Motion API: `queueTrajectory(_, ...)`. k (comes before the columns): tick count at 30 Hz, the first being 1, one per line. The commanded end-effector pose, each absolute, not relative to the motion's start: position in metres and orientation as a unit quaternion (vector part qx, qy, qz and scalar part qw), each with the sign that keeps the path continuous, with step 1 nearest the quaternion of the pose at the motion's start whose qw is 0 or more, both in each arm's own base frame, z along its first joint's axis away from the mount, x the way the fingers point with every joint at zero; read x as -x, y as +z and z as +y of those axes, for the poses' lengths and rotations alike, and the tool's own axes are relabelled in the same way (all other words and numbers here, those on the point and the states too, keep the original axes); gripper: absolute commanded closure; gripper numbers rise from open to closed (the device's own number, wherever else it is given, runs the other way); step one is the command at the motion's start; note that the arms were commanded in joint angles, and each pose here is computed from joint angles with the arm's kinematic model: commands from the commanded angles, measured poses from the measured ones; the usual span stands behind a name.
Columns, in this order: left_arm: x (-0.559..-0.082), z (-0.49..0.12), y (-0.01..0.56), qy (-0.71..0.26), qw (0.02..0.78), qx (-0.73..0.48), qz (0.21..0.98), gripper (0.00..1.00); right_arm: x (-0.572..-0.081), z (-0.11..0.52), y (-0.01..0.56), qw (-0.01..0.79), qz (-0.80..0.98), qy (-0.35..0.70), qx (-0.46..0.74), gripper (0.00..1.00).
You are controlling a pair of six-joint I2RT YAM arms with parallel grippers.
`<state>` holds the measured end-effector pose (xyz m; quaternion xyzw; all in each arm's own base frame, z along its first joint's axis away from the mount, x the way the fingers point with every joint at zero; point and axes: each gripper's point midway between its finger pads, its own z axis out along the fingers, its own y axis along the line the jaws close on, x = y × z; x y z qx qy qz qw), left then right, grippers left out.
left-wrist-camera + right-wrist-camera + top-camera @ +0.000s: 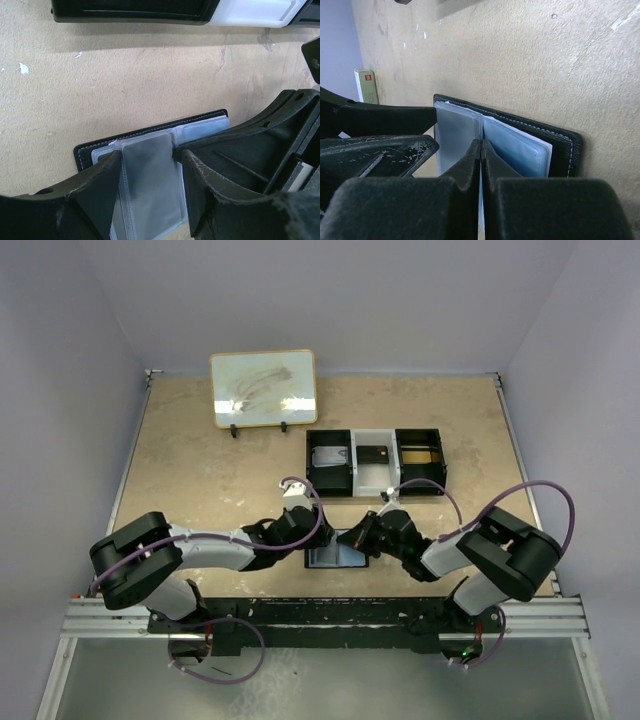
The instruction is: Take the credit cards out of the card holder
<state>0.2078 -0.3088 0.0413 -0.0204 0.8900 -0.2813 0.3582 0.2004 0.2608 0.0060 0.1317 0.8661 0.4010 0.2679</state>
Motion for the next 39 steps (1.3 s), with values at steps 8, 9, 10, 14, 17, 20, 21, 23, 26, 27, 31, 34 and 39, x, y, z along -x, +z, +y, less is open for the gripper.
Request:
queueTrajectory(8,-0.186,-0.322,0.044,-0.332,0.316,0.035,0.888,0.52,-0.147,0.207,-0.079,0.182,0.928,0.290,-0.149,1.00)
queueTrajectory(9,-0.187,-0.317,0.044,-0.324,0.319,0.040,0.889,0.52,-0.146,0.207,-0.080,0.180,0.928,0.290,-0.151,1.00)
queueTrajectory(10,-0.188,-0.312,0.042,-0.315,0.323,0.044,0.891,0.52,-0.146,0.206,-0.080,0.181,0.927,0.291,-0.154,1.00)
queueTrajectory(14,-0.188,-0.302,0.042,-0.301,0.330,0.059,0.893,0.52,-0.146,0.205,-0.078,0.183,0.924,0.294,-0.161,1.00)
queueTrajectory(17,-0.185,-0.306,0.043,-0.313,0.323,0.050,0.892,0.52,-0.148,0.205,-0.077,0.185,0.924,0.293,-0.162,1.00)
queueTrajectory(20,-0.182,-0.315,0.045,-0.325,0.314,0.036,0.891,0.52,-0.149,0.204,-0.077,0.183,0.925,0.289,-0.167,1.00)
queueTrajectory(21,-0.182,-0.316,0.045,-0.326,0.313,0.033,0.891,0.52,-0.149,0.203,-0.077,0.182,0.925,0.287,-0.169,1.00)
queueTrajectory(23,-0.181,-0.319,0.046,-0.333,0.311,0.030,0.890,0.52,-0.150,0.203,-0.075,0.184,0.923,0.289,-0.173,1.00)
queueTrajectory(26,-0.178,-0.330,0.056,-0.364,0.308,0.026,0.879,0.53,-0.152,0.203,-0.074,0.186,0.923,0.289,-0.173,1.00)
queueTrajectory(27,-0.177,-0.334,0.061,-0.376,0.308,0.025,0.874,0.53,-0.152,0.203,-0.073,0.186,0.924,0.288,-0.171,1.00)
queueTrajectory(31,-0.178,-0.347,0.082,-0.413,0.315,0.026,0.854,0.54,-0.152,0.205,-0.073,0.182,0.925,0.289,-0.166,1.00)
queueTrajectory(34,-0.179,-0.354,0.093,-0.428,0.321,0.026,0.845,0.55,-0.152,0.209,-0.072,0.179,0.927,0.291,-0.156,1.00)
queueTrajectory(39,-0.182,-0.359,0.104,-0.439,0.329,0.030,0.835,0.56,-0.156,0.212,-0.066,0.186,0.927,0.295,-0.142,1.00)
